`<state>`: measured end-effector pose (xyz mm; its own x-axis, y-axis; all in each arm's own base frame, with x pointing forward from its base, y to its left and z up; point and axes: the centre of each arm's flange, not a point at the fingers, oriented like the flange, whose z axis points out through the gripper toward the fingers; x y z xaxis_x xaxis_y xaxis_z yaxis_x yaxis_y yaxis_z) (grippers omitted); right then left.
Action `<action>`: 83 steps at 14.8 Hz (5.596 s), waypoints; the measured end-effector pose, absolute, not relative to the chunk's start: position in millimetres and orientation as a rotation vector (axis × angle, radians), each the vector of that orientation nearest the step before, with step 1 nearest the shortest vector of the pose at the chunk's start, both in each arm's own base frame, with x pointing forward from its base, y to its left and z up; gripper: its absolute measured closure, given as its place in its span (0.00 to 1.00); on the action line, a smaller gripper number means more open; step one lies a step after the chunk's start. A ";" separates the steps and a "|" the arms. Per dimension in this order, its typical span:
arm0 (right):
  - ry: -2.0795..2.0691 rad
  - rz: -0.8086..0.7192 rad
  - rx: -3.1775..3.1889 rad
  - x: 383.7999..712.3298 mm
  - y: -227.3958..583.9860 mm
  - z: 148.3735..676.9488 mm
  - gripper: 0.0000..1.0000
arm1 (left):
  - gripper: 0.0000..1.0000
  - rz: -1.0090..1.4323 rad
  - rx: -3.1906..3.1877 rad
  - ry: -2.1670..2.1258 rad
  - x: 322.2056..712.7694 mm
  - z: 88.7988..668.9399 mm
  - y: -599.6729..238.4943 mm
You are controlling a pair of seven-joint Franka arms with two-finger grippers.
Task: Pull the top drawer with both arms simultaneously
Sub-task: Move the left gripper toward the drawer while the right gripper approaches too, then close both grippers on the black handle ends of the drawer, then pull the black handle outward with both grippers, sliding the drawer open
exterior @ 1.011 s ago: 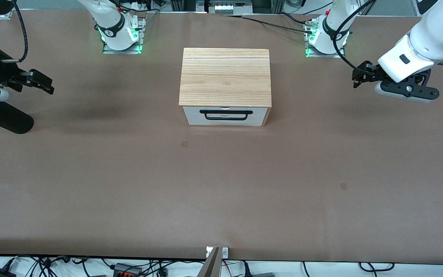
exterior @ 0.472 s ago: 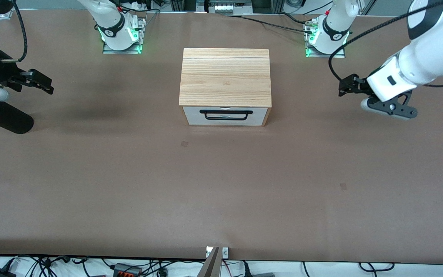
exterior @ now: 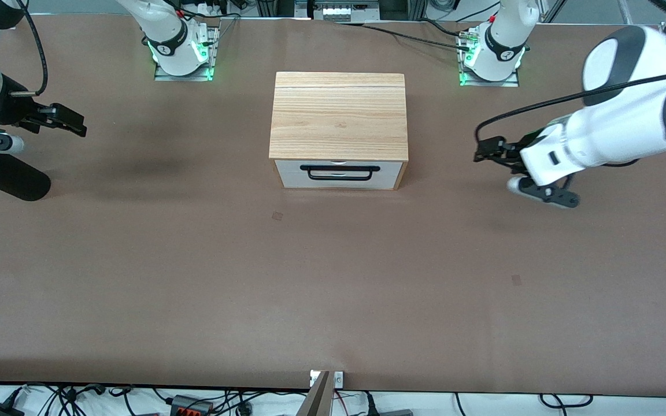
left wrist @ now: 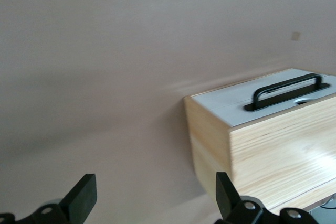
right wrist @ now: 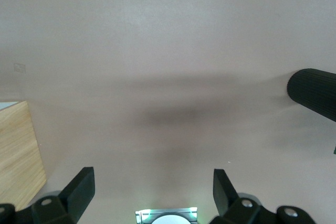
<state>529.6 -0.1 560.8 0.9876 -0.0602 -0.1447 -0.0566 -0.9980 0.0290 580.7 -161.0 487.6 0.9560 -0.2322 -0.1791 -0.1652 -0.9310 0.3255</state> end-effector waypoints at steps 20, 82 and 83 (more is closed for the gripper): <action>0.446 -0.670 3.777 605.9 113.8 368.7 0.00 | 0.00 -0.327 2.302 -0.459 629.5 337.9 -203.5; 0.288 0.004 4.545 540.1 318.1 178.5 0.81 | 0.85 -0.247 1.743 -0.118 567.5 183.4 -284.6; 0.288 0.016 4.543 542.1 318.3 178.9 0.81 | 0.85 -0.241 1.746 -0.118 569.4 184.0 -284.4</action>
<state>542.1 318.3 178.9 0.9953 0.0698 0.0667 0.0768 -0.1549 -0.9849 569.4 -284.4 184.0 0.9724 -0.2129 -0.0957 0.0552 -0.1889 0.9804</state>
